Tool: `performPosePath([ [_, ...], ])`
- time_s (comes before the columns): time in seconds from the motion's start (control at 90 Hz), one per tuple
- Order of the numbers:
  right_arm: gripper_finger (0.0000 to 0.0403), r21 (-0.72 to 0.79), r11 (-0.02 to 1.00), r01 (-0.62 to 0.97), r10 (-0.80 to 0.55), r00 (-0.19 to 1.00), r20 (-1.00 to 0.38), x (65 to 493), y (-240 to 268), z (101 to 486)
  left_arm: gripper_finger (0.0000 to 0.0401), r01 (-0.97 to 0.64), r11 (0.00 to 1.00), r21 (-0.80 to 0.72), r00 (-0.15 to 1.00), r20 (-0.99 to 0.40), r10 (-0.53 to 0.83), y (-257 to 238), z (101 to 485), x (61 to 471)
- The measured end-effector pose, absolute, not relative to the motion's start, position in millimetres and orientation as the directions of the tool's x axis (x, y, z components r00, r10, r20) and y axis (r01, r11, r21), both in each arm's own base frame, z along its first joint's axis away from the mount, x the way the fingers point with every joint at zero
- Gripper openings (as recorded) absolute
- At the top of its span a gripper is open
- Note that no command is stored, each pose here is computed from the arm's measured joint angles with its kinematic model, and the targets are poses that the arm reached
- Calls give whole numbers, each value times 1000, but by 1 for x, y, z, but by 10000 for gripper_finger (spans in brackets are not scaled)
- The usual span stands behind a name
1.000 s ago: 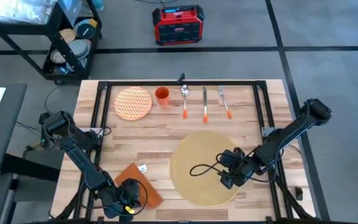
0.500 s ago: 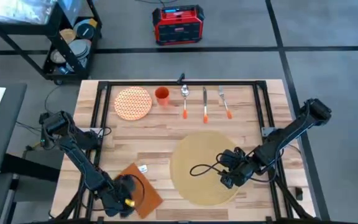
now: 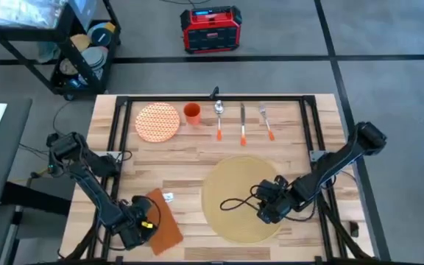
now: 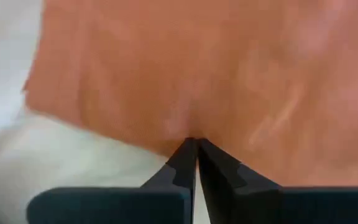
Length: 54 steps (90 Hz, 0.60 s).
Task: Set table place
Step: Move the orange table napkin to left of the table
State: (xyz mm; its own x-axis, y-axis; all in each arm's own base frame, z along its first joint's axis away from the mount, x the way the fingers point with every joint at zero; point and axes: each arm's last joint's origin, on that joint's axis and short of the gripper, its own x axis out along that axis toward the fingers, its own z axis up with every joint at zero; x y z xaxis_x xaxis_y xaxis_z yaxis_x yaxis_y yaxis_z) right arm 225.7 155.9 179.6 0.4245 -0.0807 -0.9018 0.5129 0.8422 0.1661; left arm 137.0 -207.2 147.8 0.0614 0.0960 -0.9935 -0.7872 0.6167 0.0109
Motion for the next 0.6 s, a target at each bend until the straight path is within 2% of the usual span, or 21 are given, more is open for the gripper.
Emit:
performPosePath([
  [0.122,182,144,856,496,-73,391,-917,228,155,174,0,-770,621,149,-29,-980,199,-197,148,129],
  [0.244,182,123,874,471,-77,384,-920,233,151,171,0,-737,639,220,-63,-964,259,-187,147,129],
  [0.422,182,100,896,433,-70,361,-930,239,140,171,0,-646,698,308,-167,-950,264,-174,139,127],
  [0.6,182,71,921,382,-74,351,-933,244,130,171,0,-619,688,380,-252,-925,284,-167,136,120],
])
